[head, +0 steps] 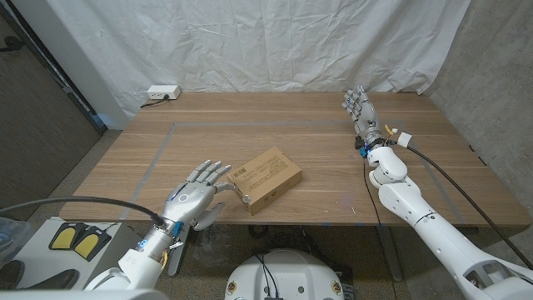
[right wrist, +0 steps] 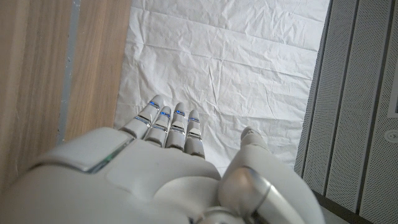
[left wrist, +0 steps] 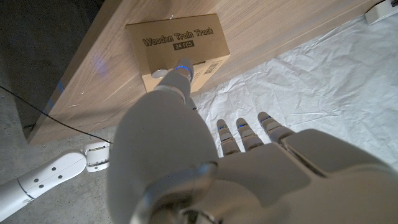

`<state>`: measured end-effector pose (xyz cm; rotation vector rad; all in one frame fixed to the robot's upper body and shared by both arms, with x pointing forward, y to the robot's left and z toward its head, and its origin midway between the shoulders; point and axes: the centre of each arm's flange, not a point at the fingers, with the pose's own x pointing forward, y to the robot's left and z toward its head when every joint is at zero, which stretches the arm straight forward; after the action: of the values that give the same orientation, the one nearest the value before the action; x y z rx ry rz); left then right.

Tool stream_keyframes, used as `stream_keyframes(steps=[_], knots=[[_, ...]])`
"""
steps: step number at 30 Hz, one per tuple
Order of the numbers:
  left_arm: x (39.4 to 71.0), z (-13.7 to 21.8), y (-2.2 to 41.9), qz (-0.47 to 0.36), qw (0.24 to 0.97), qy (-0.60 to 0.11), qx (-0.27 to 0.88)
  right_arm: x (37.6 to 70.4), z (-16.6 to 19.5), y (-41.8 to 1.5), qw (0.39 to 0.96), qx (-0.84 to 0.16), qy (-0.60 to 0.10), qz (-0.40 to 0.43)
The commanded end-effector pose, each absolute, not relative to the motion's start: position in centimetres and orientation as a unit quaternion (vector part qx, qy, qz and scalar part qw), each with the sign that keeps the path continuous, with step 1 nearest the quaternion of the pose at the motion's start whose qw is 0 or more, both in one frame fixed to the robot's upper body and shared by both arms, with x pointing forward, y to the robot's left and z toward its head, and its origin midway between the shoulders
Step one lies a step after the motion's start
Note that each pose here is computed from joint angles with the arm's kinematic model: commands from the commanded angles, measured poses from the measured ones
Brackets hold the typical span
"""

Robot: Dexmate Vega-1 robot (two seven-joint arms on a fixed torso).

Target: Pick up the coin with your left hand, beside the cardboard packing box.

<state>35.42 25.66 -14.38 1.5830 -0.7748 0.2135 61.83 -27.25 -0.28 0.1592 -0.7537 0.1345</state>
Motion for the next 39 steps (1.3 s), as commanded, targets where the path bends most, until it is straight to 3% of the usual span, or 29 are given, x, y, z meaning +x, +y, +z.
stream_keyframes(steps=[1, 12, 39], knots=[[34.6, -14.6, 25.9, 0.083, 0.629, -0.329, 0.699, 61.7, 0.8, -26.5, 0.922, 0.070, -0.375, 0.069], [33.5, -15.1, 25.3, 0.116, 0.630, -0.357, 0.681, 62.7, 1.3, -25.6, 0.924, 0.063, -0.368, 0.084], [35.5, -16.3, 24.5, 0.136, 0.641, -0.369, 0.659, 63.0, 2.1, -25.6, 0.926, 0.055, -0.362, 0.087]])
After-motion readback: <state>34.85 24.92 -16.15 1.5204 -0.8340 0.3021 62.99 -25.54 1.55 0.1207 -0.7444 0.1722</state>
